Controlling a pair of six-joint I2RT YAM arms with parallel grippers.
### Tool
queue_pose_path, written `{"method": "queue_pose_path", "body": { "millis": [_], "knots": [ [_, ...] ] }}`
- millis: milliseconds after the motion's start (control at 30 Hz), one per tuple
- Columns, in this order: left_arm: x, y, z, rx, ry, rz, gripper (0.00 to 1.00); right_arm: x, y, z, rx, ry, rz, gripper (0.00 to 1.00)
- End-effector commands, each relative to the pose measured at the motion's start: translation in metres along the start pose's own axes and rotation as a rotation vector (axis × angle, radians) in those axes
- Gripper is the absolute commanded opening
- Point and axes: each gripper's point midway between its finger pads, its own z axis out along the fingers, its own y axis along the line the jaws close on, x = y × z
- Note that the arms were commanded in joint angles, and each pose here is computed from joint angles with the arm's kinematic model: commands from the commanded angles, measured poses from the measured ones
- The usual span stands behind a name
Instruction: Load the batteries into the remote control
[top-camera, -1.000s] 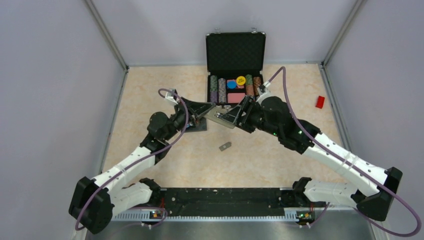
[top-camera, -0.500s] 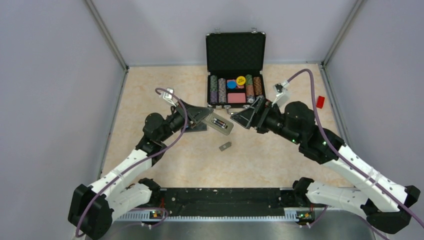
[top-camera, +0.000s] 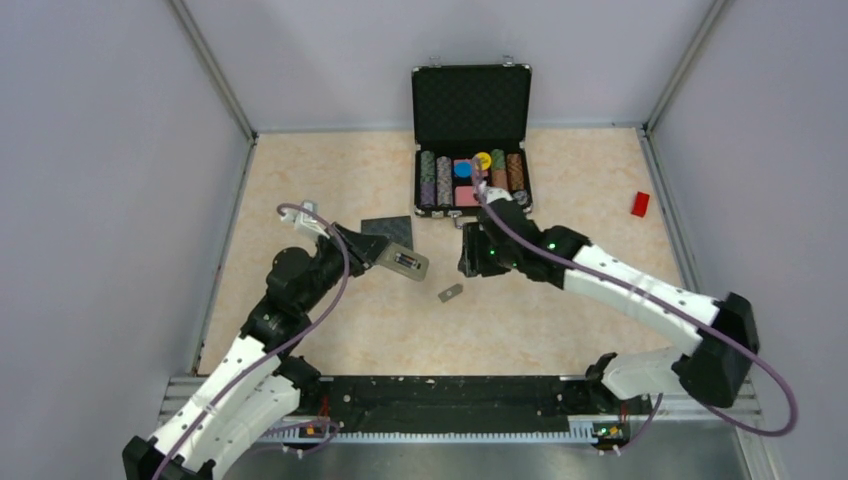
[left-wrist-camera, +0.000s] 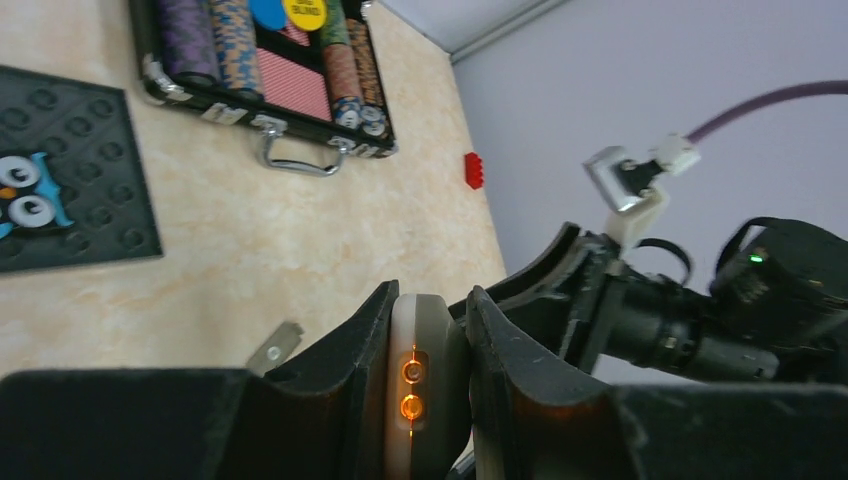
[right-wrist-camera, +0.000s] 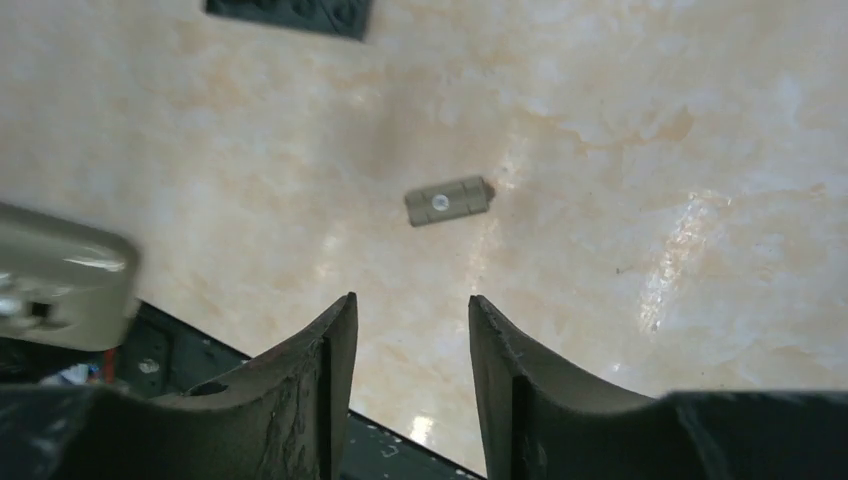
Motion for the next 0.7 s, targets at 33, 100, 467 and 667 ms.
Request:
{"method": "queue_pose_path", "body": {
  "millis": [33, 100, 467, 667],
  "knots": [
    [-0.001, 0.038, -0.017, -0.140, -0.065, 0.023, 0.00, 0.039, -0.028, 0.059, 0.103, 0.165, -0.145, 0.37],
    [0.000, 0.049, -0.020, -0.170, -0.082, 0.018, 0.00, 0.047, -0.031, 0.078, 0.117, 0.204, -0.173, 0.35],
    [0.023, 0.083, -0.029, -0.209, -0.085, -0.071, 0.00, 0.071, -0.048, 0.142, 0.194, 0.323, -0.267, 0.24],
    [0.024, 0.085, -0.031, -0.213, -0.087, -0.067, 0.00, 0.070, -0.055, 0.149, 0.231, 0.315, -0.273, 0.22]
  ]
}}
